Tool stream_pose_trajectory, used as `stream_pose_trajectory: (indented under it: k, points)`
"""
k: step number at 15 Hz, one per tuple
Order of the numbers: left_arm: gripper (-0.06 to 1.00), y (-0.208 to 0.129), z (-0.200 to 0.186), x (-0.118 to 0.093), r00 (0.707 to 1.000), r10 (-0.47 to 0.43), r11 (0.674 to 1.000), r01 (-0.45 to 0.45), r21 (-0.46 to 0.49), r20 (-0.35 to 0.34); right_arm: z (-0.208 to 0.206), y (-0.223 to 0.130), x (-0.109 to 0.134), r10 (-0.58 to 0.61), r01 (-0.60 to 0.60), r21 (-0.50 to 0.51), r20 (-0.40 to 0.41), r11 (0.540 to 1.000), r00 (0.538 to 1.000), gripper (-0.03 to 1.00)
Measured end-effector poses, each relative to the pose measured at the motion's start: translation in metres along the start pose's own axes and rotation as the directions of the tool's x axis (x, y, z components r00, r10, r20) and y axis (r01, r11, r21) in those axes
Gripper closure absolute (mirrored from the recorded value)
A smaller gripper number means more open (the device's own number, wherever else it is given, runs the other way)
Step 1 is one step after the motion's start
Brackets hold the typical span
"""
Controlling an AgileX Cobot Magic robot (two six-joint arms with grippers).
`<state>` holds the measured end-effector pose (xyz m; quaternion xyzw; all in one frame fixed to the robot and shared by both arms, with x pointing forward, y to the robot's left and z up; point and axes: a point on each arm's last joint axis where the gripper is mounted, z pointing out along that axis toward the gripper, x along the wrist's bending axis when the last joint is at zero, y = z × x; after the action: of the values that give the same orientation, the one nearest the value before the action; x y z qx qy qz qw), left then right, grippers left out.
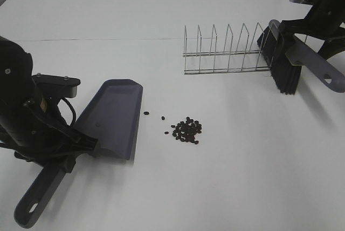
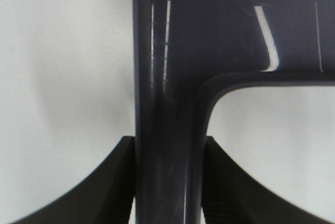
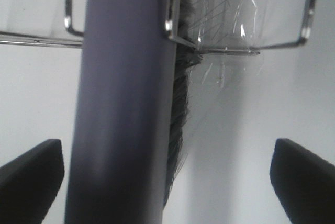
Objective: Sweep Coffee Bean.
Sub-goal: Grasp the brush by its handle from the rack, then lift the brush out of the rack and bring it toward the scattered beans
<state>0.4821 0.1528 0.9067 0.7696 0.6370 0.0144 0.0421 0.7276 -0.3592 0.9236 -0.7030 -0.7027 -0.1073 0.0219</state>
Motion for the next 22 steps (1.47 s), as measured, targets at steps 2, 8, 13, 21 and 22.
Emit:
stream_pose_trajectory:
  k: [2, 8, 13, 21, 22]
  points:
    - [0.63, 0.000, 0.000, 0.000, 1.000, 0.000, 1.000, 0.000, 0.000, 0.000, 0.008, -0.001, -0.002, 0.003, -0.003, 0.016, -0.002, 1.000, 1.000, 0.12]
    - [0.63, 0.000, 0.000, 0.000, 1.000, 0.000, 1.000, 0.000, 0.000, 0.000, 0.008, 0.000, 0.006, 0.026, -0.025, 0.022, -0.041, 0.999, 0.999, 0.67]
    - [0.63, 0.000, 0.000, 0.000, 1.000, 0.000, 1.000, 0.000, -0.001, 0.000, 0.004, 0.000, 0.008, 0.050, -0.049, 0.014, -0.044, 0.999, 0.998, 0.67]
    - [0.63, 0.004, -0.003, 0.001, 0.999, -0.048, 0.998, 0.048, -0.047, -0.002, -0.085, -0.032, 0.022, 0.063, -0.061, -0.076, 0.024, 0.995, 0.998, 0.67]
    - [0.63, 0.004, -0.003, 0.001, 0.999, -0.050, 0.997, 0.050, -0.051, -0.001, -0.080, -0.039, 0.023, 0.063, -0.062, -0.046, 0.028, 0.997, 0.998, 0.67]
